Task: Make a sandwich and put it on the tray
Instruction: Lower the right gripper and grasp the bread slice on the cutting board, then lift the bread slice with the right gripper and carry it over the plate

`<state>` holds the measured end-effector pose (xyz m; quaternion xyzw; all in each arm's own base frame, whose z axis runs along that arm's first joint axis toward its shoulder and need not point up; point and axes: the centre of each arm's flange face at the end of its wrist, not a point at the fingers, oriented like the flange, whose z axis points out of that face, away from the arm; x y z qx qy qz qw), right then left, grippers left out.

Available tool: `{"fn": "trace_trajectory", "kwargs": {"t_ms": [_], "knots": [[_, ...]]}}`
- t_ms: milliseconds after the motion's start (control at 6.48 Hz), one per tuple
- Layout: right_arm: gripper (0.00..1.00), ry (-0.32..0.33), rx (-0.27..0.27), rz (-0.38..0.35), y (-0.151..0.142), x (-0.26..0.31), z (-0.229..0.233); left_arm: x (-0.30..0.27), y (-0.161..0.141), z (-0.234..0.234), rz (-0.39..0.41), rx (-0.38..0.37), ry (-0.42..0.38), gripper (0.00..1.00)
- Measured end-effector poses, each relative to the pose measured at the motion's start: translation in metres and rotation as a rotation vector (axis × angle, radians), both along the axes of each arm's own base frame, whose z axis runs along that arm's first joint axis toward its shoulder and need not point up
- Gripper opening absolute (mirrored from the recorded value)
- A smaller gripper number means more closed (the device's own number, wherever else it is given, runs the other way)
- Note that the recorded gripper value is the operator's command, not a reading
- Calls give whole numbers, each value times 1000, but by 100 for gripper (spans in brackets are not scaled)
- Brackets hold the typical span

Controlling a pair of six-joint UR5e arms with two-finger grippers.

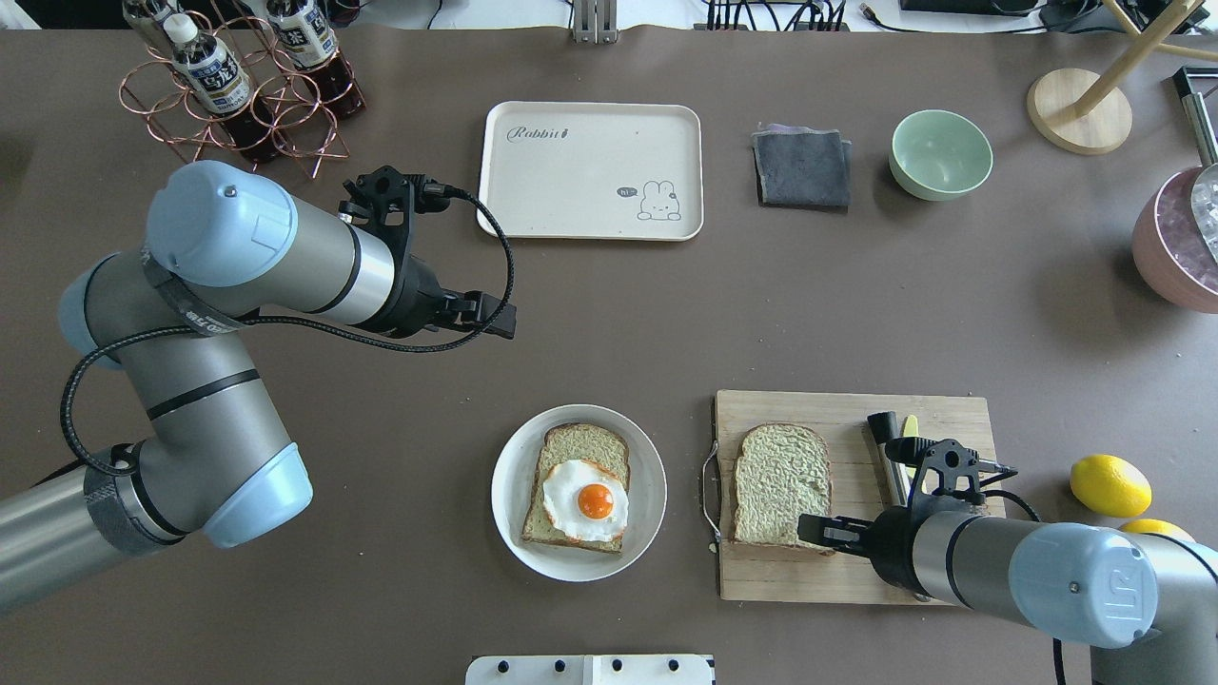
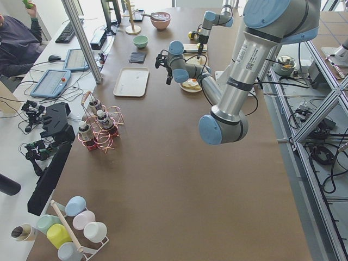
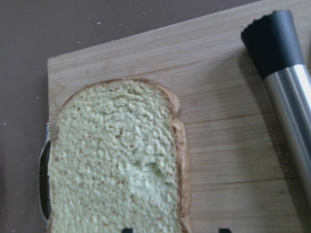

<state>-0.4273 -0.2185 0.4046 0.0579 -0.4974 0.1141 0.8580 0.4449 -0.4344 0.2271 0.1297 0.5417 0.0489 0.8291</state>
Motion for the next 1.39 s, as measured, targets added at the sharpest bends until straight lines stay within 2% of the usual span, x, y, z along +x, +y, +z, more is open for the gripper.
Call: {"fn": "trace_trajectory", "kwargs": {"t_ms": [463, 1080, 1389], "knots": [[0, -16, 3, -3, 2, 2, -9, -3, 2, -2, 0, 4, 5, 98], [0, -121, 10, 1, -7, 37, -61, -3, 2, -2, 0, 4, 6, 98], [0, -183, 28, -6, -11, 20, -95, -3, 3, -1, 6, 6, 5, 98]]}}
